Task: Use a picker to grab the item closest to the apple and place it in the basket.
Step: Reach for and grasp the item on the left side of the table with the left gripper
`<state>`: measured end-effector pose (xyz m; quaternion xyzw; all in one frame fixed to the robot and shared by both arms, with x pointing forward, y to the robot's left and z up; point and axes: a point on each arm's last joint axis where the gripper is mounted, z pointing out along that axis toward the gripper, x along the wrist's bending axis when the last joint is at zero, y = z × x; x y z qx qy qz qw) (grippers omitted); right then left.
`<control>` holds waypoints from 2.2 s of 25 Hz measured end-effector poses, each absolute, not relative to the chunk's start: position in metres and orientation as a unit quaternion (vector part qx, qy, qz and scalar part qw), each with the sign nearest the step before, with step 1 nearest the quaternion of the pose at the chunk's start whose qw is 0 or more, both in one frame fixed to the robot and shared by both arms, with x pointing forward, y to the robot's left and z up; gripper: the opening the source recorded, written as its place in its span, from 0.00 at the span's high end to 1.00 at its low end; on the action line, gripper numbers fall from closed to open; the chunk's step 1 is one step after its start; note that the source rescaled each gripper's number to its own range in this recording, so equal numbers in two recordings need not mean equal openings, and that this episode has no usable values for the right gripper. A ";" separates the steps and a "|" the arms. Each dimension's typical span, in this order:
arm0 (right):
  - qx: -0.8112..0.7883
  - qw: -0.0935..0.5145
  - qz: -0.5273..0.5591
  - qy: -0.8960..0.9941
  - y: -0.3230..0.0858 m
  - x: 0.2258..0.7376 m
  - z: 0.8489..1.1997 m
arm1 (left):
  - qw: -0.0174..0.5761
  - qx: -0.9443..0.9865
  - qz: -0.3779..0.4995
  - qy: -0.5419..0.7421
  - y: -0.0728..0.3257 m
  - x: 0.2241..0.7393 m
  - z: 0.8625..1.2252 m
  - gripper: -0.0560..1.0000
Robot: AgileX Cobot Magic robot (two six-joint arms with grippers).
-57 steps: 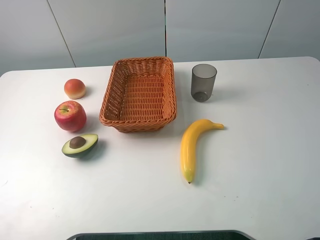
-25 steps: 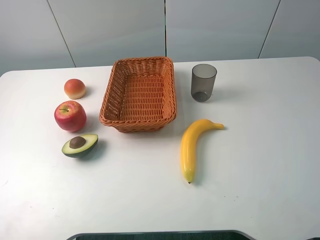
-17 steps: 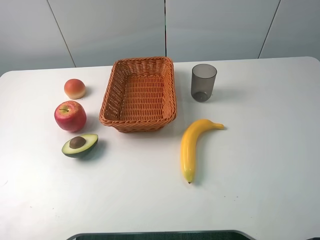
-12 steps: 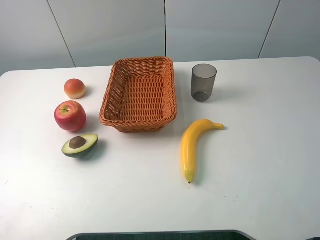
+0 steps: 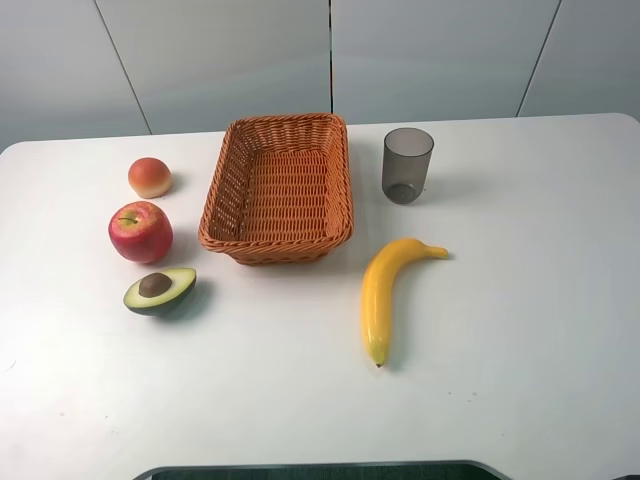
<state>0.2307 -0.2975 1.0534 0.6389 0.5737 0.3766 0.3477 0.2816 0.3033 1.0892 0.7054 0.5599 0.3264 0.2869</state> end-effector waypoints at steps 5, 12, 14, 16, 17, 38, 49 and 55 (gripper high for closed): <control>0.639 0.348 0.377 0.574 -0.298 0.231 1.053 | 0.207 0.766 0.246 0.557 0.291 0.328 1.082 0.00; 0.639 0.348 0.377 0.574 -0.298 0.231 1.053 | 0.176 0.825 0.132 0.520 0.256 0.386 1.049 0.00; 0.639 0.348 0.377 0.574 -0.298 0.231 1.053 | 0.158 0.840 0.109 0.508 0.245 0.399 1.035 0.00; 0.639 0.348 0.377 0.574 -0.298 0.231 1.053 | 0.143 0.855 0.092 0.491 0.233 0.412 1.020 0.00; 0.639 0.348 0.377 0.574 -0.298 0.231 1.053 | 0.139 0.862 0.087 0.480 0.225 0.417 1.013 0.00; 0.639 0.348 0.377 0.574 -0.298 0.231 1.053 | 0.101 0.895 0.111 0.419 0.157 0.475 0.942 0.00; 0.639 0.348 0.377 0.574 -0.298 0.231 1.053 | 0.079 0.869 0.117 0.473 0.183 0.487 0.942 0.00; 0.639 0.348 0.377 0.574 -0.298 0.231 1.053 | 0.085 0.875 0.108 0.464 0.184 0.485 0.930 0.00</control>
